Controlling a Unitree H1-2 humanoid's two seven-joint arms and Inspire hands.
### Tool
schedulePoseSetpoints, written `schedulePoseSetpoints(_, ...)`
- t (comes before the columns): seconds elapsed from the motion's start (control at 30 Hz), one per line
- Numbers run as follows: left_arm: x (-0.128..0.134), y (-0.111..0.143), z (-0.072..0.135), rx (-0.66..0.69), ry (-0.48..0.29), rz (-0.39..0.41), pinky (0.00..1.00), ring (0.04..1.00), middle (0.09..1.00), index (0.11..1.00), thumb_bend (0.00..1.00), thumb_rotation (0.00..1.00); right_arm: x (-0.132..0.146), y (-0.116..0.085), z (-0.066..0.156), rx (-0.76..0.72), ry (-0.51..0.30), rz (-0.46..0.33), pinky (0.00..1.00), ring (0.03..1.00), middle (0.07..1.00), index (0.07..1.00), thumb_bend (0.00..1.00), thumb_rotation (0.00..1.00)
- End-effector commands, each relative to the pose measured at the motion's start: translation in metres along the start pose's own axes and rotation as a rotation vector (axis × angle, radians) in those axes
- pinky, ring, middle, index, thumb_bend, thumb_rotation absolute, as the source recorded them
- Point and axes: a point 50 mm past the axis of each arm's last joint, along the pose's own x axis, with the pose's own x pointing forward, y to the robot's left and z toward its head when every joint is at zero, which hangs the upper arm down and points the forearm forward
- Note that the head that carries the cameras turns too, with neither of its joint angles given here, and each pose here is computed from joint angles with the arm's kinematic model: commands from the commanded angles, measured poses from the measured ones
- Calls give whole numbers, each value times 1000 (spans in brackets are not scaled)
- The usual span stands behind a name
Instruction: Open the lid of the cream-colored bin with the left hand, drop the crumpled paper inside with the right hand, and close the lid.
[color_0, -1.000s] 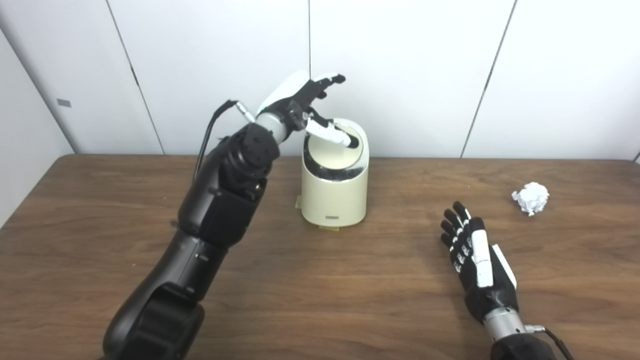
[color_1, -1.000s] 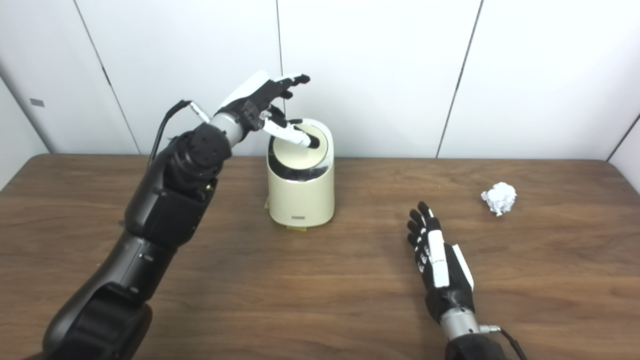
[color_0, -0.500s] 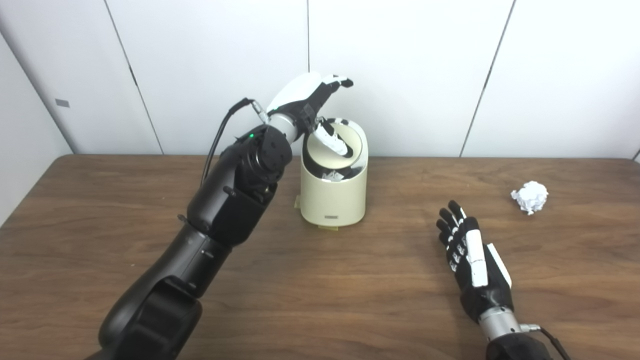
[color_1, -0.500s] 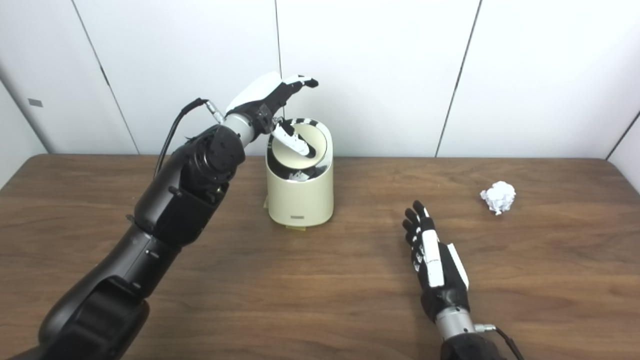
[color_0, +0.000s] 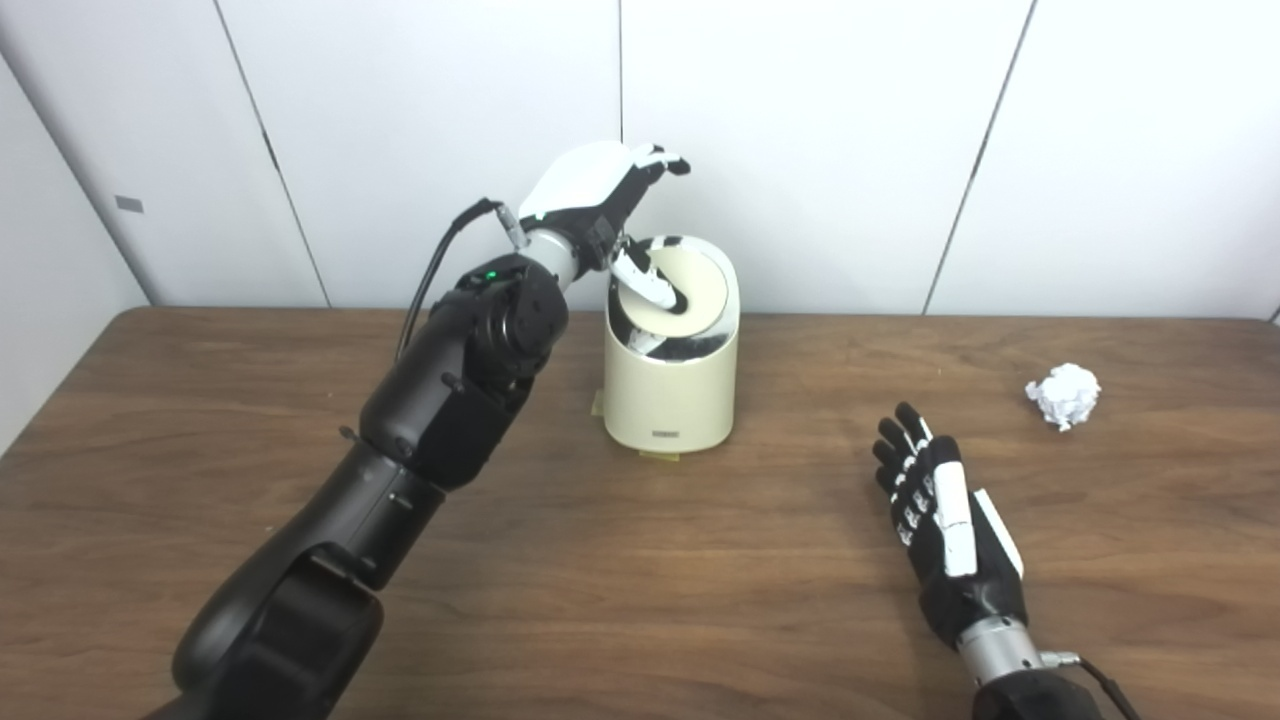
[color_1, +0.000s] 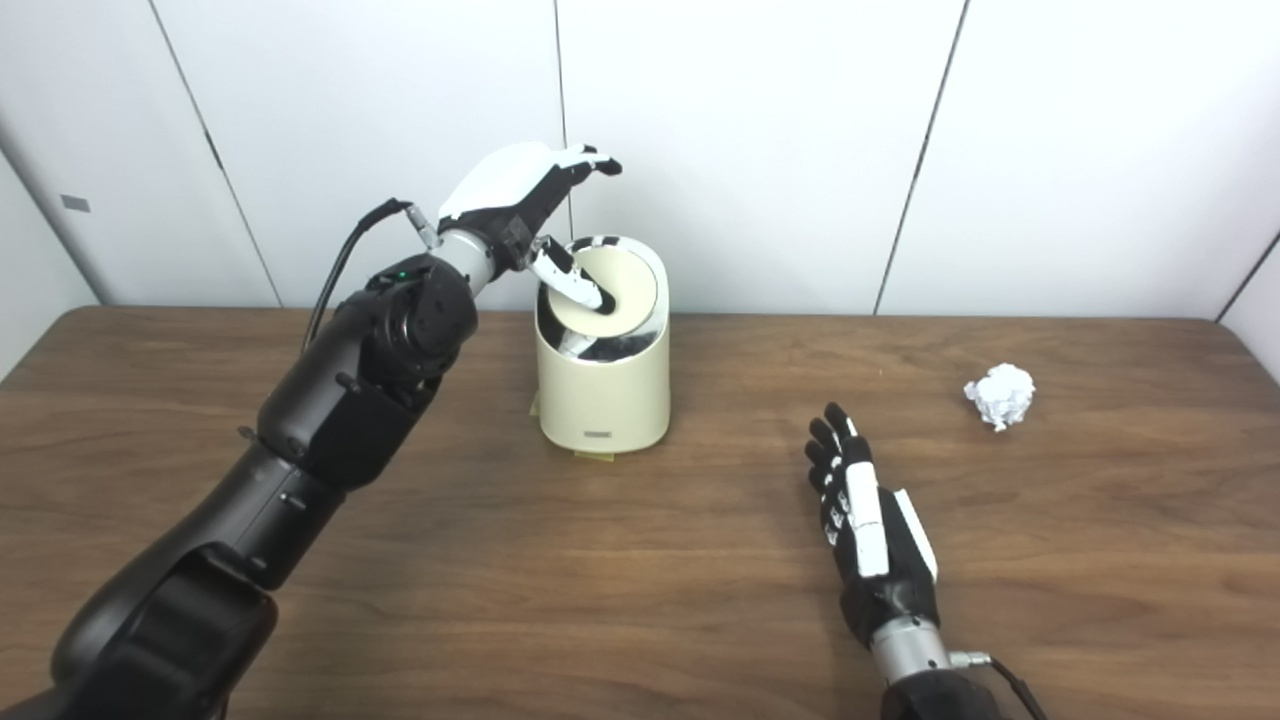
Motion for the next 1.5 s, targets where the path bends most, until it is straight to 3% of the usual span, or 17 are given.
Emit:
schedulePoseSetpoints(0.0, 8, 26, 12, 46, -43, 78, 846, 963, 959, 922, 895, 8, 5, 4, 17, -9, -73, 29, 1000, 978, 981, 1000, 653, 1000)
schedulePoseSetpoints(0.27, 6, 15, 13, 176, -62, 70, 891, 989, 954, 934, 921, 42, 5, 6, 21, 7, -78, 26, 1000, 979, 979, 1000, 660, 1000)
schedulePoseSetpoints(0.4, 4, 4, 13, 271, -94, 57, 912, 953, 938, 930, 958, 24, 5, 6, 23, 9, -85, 23, 1000, 977, 977, 1000, 646, 1000)
schedulePoseSetpoints(0.6, -1, -14, 13, 352, -114, 0, 883, 938, 945, 946, 1000, 27, 6, 7, 25, 23, -91, 21, 1000, 983, 981, 1000, 661, 1000)
schedulePoseSetpoints(0.77, -7, -15, 11, 316, -104, -20, 890, 938, 945, 948, 1000, 56, 8, 8, 25, 30, -94, 20, 1000, 974, 975, 1000, 657, 1000)
schedulePoseSetpoints(0.87, -9, -4, 13, 191, -79, 0, 873, 929, 932, 943, 964, 59, 9, 8, 25, 29, -92, 15, 1000, 971, 974, 1000, 659, 1000)
schedulePoseSetpoints(1.03, -25, 30, 15, -250, -70, 18, 825, 912, 889, 912, 817, 116, 8, 7, 25, 31, -91, 16, 1000, 976, 976, 1000, 662, 1000)
schedulePoseSetpoints(1.13, -44, 50, 13, -440, -81, 56, 737, 822, 850, 893, 596, 320, 9, 7, 25, 31, -88, 15, 1000, 979, 980, 1000, 670, 1000)
schedulePoseSetpoints(1.3, -74, 58, 0, -632, -102, 156, 762, 816, 830, 870, 396, 341, 9, 4, 24, 24, -84, 14, 1000, 980, 981, 1000, 649, 1000)
schedulePoseSetpoints(1.47, -108, 45, -26, -695, -65, 204, 758, 816, 835, 874, 356, 341, 9, -1, 25, 14, -83, 15, 1000, 995, 992, 1000, 649, 1000)
